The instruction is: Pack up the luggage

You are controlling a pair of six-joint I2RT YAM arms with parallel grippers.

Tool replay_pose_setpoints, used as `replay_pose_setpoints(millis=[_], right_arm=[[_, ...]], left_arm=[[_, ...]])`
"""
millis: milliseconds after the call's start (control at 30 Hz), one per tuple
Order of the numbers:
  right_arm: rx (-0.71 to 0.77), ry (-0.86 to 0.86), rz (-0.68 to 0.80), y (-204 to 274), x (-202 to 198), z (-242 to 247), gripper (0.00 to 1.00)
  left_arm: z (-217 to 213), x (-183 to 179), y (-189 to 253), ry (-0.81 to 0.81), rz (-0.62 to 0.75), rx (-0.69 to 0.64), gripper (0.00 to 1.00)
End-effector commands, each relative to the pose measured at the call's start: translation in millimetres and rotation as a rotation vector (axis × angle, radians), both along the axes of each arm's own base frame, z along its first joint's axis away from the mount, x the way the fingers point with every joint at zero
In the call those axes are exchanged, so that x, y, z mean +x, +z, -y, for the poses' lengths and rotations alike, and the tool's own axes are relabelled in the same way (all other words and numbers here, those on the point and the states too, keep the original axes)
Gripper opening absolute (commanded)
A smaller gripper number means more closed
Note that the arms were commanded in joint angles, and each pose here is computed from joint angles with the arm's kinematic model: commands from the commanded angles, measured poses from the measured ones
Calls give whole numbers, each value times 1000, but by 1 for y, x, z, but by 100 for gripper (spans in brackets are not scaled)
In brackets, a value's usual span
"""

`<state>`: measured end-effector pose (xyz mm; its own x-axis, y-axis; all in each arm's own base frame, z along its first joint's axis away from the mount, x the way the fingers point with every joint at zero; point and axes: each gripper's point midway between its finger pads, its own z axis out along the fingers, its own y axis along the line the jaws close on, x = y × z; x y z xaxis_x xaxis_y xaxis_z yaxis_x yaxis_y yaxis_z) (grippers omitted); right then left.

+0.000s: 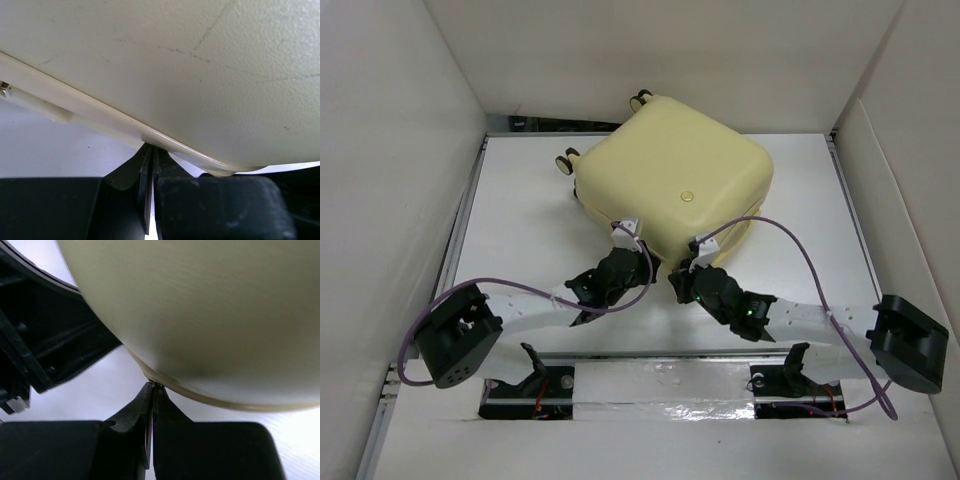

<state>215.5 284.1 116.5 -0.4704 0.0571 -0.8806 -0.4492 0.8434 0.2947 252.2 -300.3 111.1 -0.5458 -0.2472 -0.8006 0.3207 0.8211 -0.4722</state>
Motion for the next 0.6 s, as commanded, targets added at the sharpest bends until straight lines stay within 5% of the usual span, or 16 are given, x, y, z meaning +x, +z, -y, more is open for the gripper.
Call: replay_pose_setpoints(millis=[0, 133, 300, 400, 567], right_arm=[[458, 241, 92, 104, -32, -83, 0], [466, 273, 83, 100, -40, -91, 0], [445, 235, 65, 85, -43, -70, 0], [425, 254, 53, 79, -50, -63, 0], [391, 273, 50, 75, -53, -60, 0]], left_arm=[[34, 14, 87, -76, 138, -270, 2], [11, 19, 79, -54, 122, -268, 24], [-56, 39, 96, 132, 152, -279, 74], [-117, 62, 113, 327, 174, -300, 88], [-200, 107, 157, 567, 197, -439, 92]])
